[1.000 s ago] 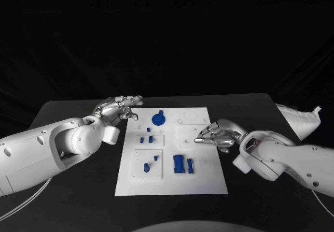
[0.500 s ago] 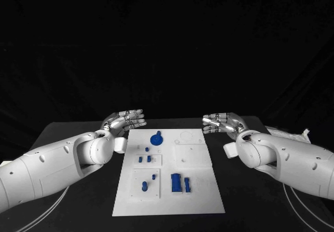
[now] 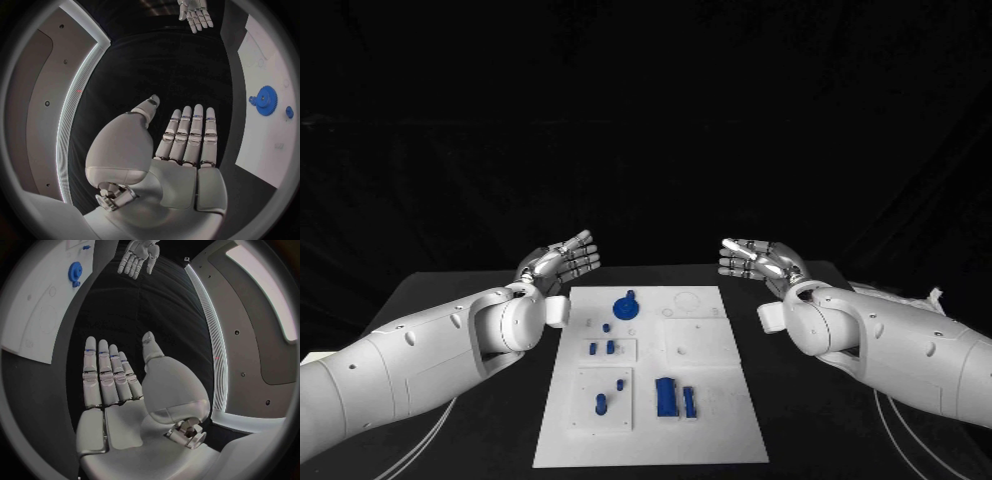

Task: Assemble the parts on the task board

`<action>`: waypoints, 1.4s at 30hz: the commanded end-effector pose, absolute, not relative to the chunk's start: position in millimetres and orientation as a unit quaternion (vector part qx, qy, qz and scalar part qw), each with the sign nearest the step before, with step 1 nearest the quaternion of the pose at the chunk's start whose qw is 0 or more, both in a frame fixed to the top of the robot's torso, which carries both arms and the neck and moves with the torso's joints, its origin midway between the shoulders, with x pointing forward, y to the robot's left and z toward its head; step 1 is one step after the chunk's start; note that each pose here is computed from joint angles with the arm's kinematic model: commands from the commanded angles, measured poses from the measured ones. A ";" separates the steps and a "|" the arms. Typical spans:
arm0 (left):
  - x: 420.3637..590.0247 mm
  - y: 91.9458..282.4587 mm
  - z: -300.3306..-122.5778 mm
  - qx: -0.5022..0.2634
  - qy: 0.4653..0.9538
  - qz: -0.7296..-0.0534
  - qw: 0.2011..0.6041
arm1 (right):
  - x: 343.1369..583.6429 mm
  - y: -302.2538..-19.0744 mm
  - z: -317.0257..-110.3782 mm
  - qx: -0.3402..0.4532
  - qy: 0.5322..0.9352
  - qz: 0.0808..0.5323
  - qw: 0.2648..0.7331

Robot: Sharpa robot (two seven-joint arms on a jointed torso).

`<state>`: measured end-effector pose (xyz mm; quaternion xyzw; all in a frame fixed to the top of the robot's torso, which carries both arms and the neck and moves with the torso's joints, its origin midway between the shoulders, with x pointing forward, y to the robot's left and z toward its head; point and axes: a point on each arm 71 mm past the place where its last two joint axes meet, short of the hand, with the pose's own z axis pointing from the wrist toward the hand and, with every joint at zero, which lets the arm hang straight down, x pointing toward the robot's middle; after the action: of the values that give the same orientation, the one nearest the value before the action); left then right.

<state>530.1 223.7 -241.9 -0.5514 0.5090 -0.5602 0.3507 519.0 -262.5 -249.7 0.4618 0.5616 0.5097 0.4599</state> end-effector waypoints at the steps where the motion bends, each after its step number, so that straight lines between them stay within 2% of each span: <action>1: 525.3 219.9 -240.9 -0.547 0.510 -0.554 0.366 | 515.0 -253.8 -246.5 0.466 0.551 0.511 0.466; 7: 508.7 211.5 -239.1 -0.536 0.512 -0.538 0.400 | 499.4 -231.2 -239.1 0.477 0.531 0.514 0.477; 11: 490.1 203.1 -234.6 -0.522 0.511 -0.524 0.438 | 482.2 -211.4 -231.9 0.488 0.515 0.512 0.485; 19: 466.1 193.9 -226.0 -0.502 0.504 -0.509 0.485 | 463.0 -193.5 -224.7 0.498 0.503 0.507 0.493; 24: 461.8 192.4 -224.2 -0.498 0.502 -0.507 0.493 | 461.8 -192.4 -224.2 0.498 0.502 0.507 0.493; 42: 461.8 192.4 -224.2 -0.498 0.502 -0.507 0.493 | 461.8 -192.4 -224.2 0.498 0.502 0.507 0.493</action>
<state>462.0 193.3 -227.0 -0.5088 0.5071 -0.5016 0.4821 461.9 -193.0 -226.1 0.5039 0.5066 0.5017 0.4877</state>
